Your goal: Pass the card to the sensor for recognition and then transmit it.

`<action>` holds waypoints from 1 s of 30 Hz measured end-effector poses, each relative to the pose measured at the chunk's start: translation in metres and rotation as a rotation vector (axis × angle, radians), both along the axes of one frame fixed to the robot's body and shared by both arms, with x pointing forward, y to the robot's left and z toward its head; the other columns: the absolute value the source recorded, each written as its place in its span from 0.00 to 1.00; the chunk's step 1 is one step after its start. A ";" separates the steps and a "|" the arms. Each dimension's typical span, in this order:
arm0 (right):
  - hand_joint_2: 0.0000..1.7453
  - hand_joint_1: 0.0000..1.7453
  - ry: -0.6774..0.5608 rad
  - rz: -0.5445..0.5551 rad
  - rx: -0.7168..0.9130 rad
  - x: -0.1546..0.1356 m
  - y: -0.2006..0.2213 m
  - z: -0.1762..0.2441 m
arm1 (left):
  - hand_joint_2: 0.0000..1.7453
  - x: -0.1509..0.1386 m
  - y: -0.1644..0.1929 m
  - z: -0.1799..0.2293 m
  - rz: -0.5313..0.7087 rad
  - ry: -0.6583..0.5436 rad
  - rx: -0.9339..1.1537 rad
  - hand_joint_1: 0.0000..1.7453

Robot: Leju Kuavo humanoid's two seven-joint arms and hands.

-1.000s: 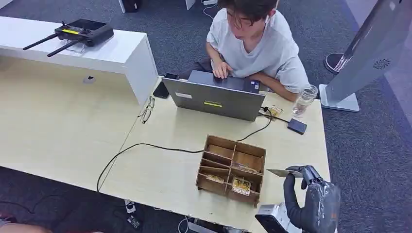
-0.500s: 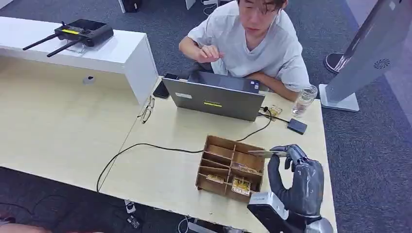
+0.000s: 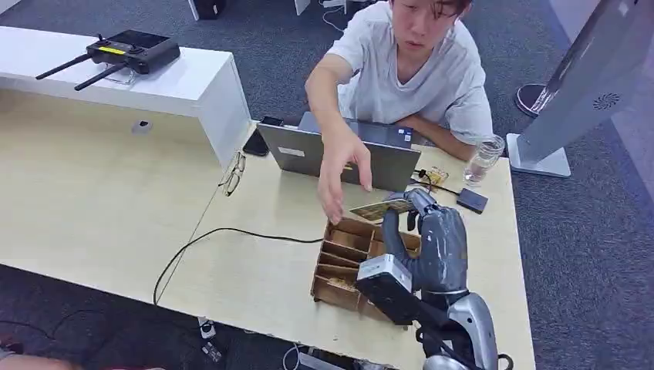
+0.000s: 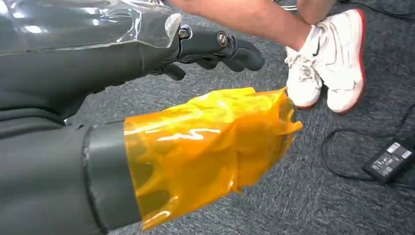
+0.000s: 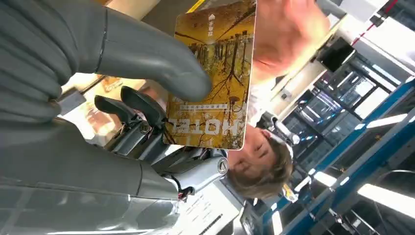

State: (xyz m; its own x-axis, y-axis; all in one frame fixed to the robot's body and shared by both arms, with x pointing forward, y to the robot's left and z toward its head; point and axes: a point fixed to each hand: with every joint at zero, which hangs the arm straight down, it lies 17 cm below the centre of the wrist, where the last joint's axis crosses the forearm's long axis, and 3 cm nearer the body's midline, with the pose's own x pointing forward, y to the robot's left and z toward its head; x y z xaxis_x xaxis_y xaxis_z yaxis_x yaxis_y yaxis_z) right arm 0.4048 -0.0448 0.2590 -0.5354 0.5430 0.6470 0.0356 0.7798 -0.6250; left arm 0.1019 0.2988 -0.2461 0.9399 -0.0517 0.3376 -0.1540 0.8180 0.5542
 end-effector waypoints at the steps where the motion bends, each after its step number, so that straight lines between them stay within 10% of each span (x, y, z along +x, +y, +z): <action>1: 1.00 1.00 0.001 0.007 -0.001 0.000 0.004 0.001 | 0.00 0.000 0.000 0.000 -0.002 0.000 0.000 0.00; 8: 1.00 1.00 0.014 0.047 0.004 0.001 0.024 0.003 | 0.00 0.000 0.000 -0.001 -0.006 0.003 -0.002 0.00; 9: 1.00 0.84 0.015 0.053 0.004 0.001 0.026 0.003 | 0.00 0.000 0.000 -0.001 -0.005 0.003 -0.003 0.00; 10: 1.00 0.30 0.017 0.057 0.005 0.001 0.028 0.003 | 0.00 0.000 0.000 -0.001 -0.005 0.004 -0.003 0.00; 11: 1.00 0.00 0.018 0.062 0.006 0.001 0.030 0.004 | 0.00 0.000 0.000 -0.001 -0.005 0.005 -0.004 0.00; 30: 1.00 0.00 -0.010 0.107 -0.031 -0.013 0.042 -0.001 | 0.00 -0.004 0.003 -0.002 0.018 0.007 -0.008 0.00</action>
State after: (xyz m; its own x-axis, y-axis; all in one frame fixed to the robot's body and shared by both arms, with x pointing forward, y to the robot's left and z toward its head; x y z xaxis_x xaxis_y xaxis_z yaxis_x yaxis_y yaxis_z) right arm 0.3916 -0.0032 0.2578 -0.5977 0.5021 0.6250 -0.0399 0.7600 -0.6487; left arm 0.0984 0.3015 -0.2480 0.9428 -0.0319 0.3318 -0.1653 0.8196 0.5486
